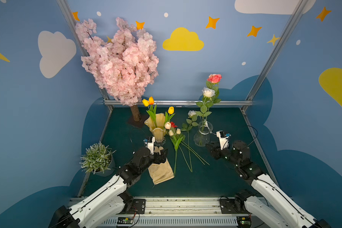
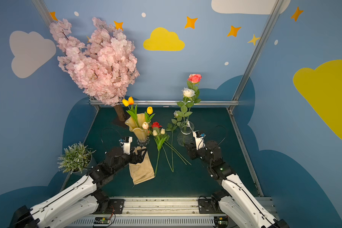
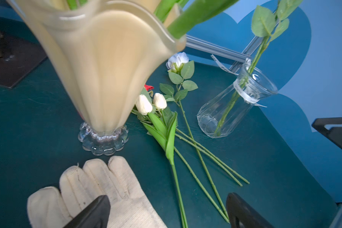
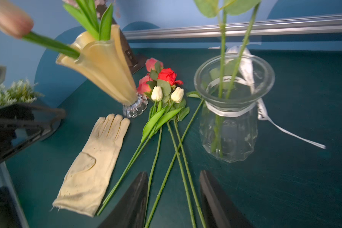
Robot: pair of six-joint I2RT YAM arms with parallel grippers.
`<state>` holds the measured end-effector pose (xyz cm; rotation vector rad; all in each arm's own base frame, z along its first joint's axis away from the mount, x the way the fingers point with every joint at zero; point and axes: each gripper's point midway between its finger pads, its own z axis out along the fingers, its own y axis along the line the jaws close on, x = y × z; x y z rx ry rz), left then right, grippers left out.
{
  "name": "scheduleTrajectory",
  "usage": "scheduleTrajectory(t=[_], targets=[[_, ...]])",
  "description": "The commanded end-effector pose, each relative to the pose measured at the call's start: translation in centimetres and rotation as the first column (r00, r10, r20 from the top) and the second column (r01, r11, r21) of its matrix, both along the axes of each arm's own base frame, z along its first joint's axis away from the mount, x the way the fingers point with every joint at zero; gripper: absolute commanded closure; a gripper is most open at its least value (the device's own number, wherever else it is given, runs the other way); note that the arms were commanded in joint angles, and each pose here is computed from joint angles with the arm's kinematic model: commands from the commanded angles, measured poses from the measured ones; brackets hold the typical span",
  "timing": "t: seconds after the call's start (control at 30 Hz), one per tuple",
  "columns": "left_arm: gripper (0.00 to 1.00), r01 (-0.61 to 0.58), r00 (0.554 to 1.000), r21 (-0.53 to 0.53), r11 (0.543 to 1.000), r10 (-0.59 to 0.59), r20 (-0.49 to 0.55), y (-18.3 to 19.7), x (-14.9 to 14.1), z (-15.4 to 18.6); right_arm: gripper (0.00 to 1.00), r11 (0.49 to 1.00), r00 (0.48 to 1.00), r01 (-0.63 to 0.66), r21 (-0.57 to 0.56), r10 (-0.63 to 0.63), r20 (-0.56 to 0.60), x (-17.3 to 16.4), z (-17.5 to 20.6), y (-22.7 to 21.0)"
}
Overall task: Arrange the flowers in different vases according to their variety
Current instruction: Insert the flower into the vase, then pick up the flower at the center of the board.
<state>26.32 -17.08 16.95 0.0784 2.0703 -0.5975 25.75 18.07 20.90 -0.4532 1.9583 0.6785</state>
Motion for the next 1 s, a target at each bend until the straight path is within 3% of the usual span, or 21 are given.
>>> scheduleTrajectory(t=[0.0, 0.17, 0.4, 0.63, 0.97], targets=[[0.05, -0.07, 0.998, 0.026, 0.997, 0.07, -0.005, 1.7, 0.1, -0.3, 0.54, 0.988, 0.989, -0.15, -0.028, 0.15, -0.016, -1.6, -0.3, 2.6], [0.05, -0.104, 0.994, 0.035, 0.994, 0.103, 0.037, 3.0, 0.0, -1.2, 0.54, 0.965, 0.976, -0.216, -0.151, 0.21, -0.052, -1.7, -2.5, 5.1], [0.05, -0.146, 0.985, 0.022, 0.989, 0.143, 0.1, 4.4, -0.4, 0.0, 0.64, 0.909, 0.954, -0.28, -0.309, 0.228, -0.194, -0.3, -5.6, 8.7], [0.05, -0.146, 0.984, 0.021, 0.989, 0.142, 0.109, 4.6, -0.5, 0.4, 0.8, 0.821, 0.921, -0.281, -0.497, 0.084, -0.382, 3.3, -10.0, 9.9], [0.04, -0.134, 0.985, 0.01, 0.991, 0.132, 0.113, 4.5, -0.8, 0.7, 0.79, 0.676, 0.917, -0.249, -0.694, -0.066, -0.394, 8.6, -14.2, 10.2]])
